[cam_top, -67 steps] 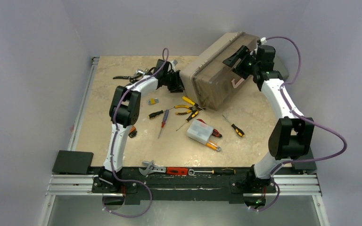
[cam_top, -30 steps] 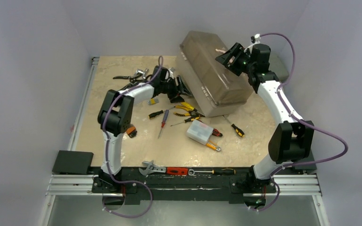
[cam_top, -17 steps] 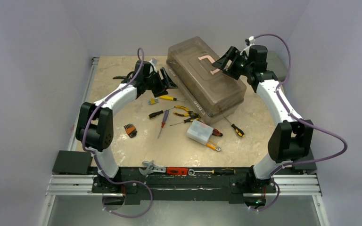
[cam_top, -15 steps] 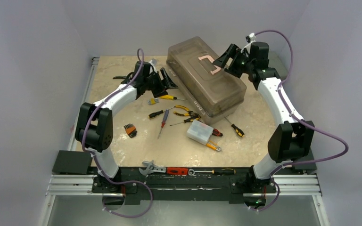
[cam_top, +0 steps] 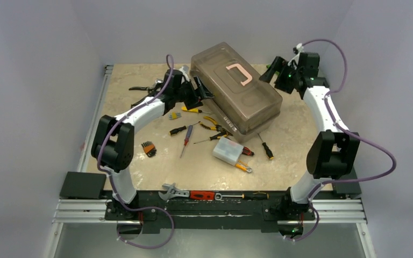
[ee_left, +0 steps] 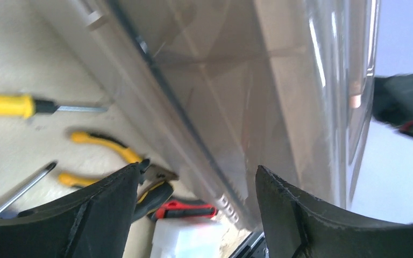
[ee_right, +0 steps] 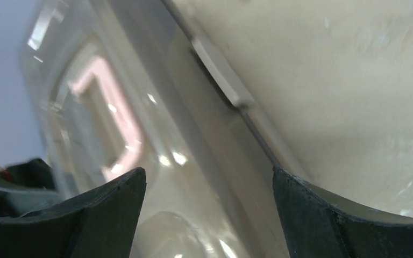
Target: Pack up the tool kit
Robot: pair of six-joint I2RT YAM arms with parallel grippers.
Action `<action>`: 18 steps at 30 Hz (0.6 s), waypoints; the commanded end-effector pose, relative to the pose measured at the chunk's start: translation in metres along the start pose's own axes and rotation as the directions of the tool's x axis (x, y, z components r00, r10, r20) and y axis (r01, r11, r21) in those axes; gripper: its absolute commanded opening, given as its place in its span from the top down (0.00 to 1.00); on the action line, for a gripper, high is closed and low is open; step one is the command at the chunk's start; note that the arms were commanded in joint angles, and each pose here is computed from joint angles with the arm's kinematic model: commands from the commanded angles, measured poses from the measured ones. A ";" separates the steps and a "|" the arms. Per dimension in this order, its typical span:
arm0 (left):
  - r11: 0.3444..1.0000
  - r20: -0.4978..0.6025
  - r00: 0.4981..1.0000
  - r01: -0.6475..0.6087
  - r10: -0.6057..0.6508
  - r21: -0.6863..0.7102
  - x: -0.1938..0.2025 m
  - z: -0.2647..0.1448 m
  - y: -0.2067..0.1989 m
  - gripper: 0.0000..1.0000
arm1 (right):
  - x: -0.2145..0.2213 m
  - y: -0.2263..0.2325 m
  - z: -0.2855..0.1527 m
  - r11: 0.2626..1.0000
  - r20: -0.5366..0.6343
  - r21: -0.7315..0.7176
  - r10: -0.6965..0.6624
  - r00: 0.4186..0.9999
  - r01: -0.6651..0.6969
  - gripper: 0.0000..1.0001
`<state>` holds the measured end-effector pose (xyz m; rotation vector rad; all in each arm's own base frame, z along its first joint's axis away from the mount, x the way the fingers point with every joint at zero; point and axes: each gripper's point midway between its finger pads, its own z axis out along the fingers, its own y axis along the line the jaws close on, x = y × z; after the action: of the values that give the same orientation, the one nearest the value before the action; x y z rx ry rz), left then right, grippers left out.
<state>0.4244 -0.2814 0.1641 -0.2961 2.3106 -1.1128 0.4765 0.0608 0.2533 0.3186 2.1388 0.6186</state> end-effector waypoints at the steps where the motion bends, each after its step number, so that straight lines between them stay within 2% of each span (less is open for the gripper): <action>1: 0.995 0.037 0.999 0.025 -0.029 0.098 -0.021 0.026 -0.026 0.24 | 0.049 -0.002 0.011 0.996 -0.125 -0.087 -0.012 0.992 0.001 0.15; 8: 0.994 0.074 0.996 0.035 -0.042 0.105 -0.035 0.044 -0.025 0.25 | 0.100 0.007 -0.011 0.984 -0.202 -0.180 -0.030 0.979 -0.007 0.18; 13: 0.996 0.106 0.994 0.001 -0.011 0.089 -0.043 0.034 -0.028 0.26 | 0.151 0.038 -0.028 0.968 -0.261 -0.252 -0.076 0.962 0.008 0.20; 18: 0.996 0.125 0.992 -0.037 0.026 0.084 -0.051 0.016 -0.030 0.26 | 0.178 0.059 -0.043 0.959 -0.260 -0.285 -0.088 0.962 0.011 0.21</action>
<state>0.4709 -0.2801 0.1319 -0.4306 2.3011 -1.0776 0.3911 0.1171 0.2070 0.1130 2.1392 0.7545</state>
